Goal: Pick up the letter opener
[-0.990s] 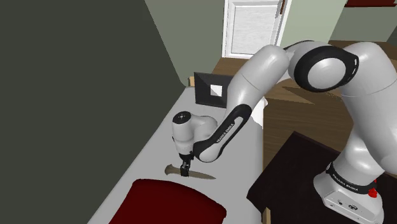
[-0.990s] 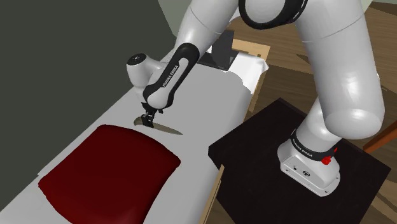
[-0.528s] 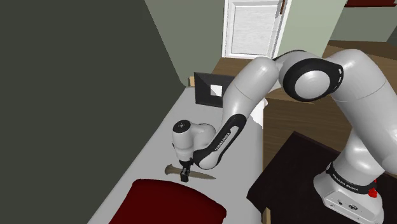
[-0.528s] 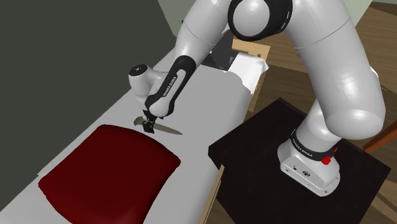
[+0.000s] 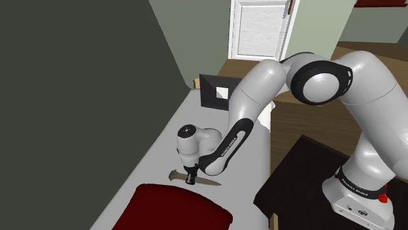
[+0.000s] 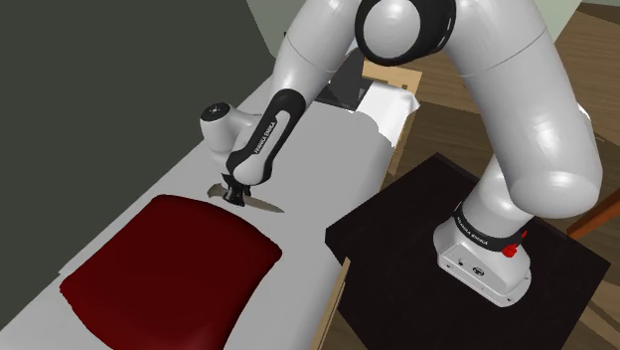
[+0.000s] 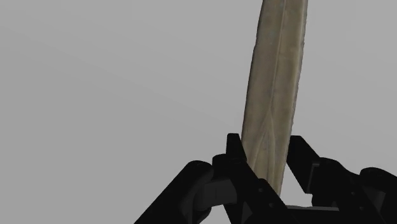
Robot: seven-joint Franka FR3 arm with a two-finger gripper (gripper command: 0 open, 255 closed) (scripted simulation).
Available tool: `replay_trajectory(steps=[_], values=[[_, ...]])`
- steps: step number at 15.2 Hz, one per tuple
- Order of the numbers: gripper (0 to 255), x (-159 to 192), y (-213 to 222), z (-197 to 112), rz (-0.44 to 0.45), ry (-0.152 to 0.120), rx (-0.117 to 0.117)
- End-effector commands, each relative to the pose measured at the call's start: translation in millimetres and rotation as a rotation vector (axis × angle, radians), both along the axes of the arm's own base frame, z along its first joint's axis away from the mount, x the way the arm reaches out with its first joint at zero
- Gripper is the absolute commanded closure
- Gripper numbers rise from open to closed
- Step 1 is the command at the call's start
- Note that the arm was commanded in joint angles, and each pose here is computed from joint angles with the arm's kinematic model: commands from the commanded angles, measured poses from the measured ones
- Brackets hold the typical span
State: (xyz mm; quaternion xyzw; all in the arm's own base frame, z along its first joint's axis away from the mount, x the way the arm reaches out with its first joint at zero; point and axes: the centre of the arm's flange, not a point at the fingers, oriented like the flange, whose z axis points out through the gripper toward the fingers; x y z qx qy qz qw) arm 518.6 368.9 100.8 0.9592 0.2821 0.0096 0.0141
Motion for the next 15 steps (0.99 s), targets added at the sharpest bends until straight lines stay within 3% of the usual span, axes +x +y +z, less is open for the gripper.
replay_trajectory(steps=[1, 4, 15], values=[[255, 0.3, -5.1, -3.0, -0.005, 0.004, -0.007], [255, 4.4, -5.2, -5.5, -0.005, 0.004, -0.008], [255, 4.4, -5.2, 52.6, -0.005, 0.004, -0.008]])
